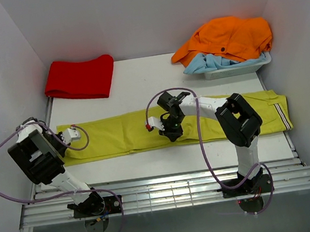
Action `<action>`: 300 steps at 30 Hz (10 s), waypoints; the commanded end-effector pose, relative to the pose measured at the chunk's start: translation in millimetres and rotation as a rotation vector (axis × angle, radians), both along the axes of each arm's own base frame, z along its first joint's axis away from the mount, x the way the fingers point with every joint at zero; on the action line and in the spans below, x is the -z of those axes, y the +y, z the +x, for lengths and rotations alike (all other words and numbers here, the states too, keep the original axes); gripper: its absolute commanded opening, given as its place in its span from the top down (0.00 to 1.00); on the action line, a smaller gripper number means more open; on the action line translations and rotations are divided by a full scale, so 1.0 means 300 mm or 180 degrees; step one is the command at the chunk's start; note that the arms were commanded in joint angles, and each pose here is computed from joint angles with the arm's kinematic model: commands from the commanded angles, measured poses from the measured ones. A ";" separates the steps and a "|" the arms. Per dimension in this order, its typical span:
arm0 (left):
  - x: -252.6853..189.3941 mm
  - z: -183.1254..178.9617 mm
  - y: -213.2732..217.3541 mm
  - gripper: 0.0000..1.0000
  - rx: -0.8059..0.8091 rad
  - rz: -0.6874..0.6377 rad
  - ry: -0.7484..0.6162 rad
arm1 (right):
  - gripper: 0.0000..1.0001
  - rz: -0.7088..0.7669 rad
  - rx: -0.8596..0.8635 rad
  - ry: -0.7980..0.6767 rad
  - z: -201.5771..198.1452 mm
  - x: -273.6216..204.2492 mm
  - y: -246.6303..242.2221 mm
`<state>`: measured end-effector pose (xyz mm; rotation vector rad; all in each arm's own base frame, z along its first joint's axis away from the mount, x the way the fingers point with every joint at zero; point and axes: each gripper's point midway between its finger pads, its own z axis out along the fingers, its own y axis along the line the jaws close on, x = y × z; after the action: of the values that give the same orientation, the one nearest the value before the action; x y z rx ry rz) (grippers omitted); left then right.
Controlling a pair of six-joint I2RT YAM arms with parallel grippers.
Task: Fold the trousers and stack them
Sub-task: Fold the trousers
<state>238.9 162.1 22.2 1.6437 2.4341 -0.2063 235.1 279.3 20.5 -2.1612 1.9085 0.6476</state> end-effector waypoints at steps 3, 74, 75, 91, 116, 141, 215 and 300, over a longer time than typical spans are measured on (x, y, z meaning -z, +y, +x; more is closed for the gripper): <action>-0.198 0.128 0.031 1.00 -0.0083 -0.0069 -0.0422 | 0.92 -0.0048 0.0022 -0.0149 0.040 0.030 0.004; -0.085 0.361 0.099 0.60 -0.2797 -0.0260 -0.0549 | 0.92 -0.0023 -0.0079 0.0429 -0.099 -0.004 -0.005; -0.079 0.359 0.103 0.60 -0.2799 -0.0241 -0.0534 | 0.92 -0.0016 -0.0080 0.0428 -0.099 -0.004 -0.003; -0.024 0.317 0.098 0.74 -0.2812 -0.0217 -0.0317 | 0.92 -0.0011 -0.0088 0.0400 -0.087 -0.005 0.005; -0.154 0.351 0.118 0.24 -0.2988 -0.0372 -0.0453 | 0.31 0.0601 0.0335 0.0202 0.024 -0.268 0.149; 0.057 0.490 0.144 0.48 -0.3279 -0.0204 -0.0210 | 0.70 -0.0643 0.1913 0.0512 -0.001 0.049 -0.686; -0.352 0.466 0.211 1.00 -0.4353 -0.1536 -0.0457 | 0.32 0.0060 0.2305 0.0280 0.205 -0.272 -0.614; -0.459 0.328 -1.414 0.06 -0.1732 -0.2248 0.0311 | 0.32 -0.0055 0.3696 0.0590 0.216 -0.224 -1.044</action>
<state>348.2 -262.5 94.0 0.5177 2.5593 -0.8991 288.2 -39.0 67.3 -0.6827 2.8024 0.5397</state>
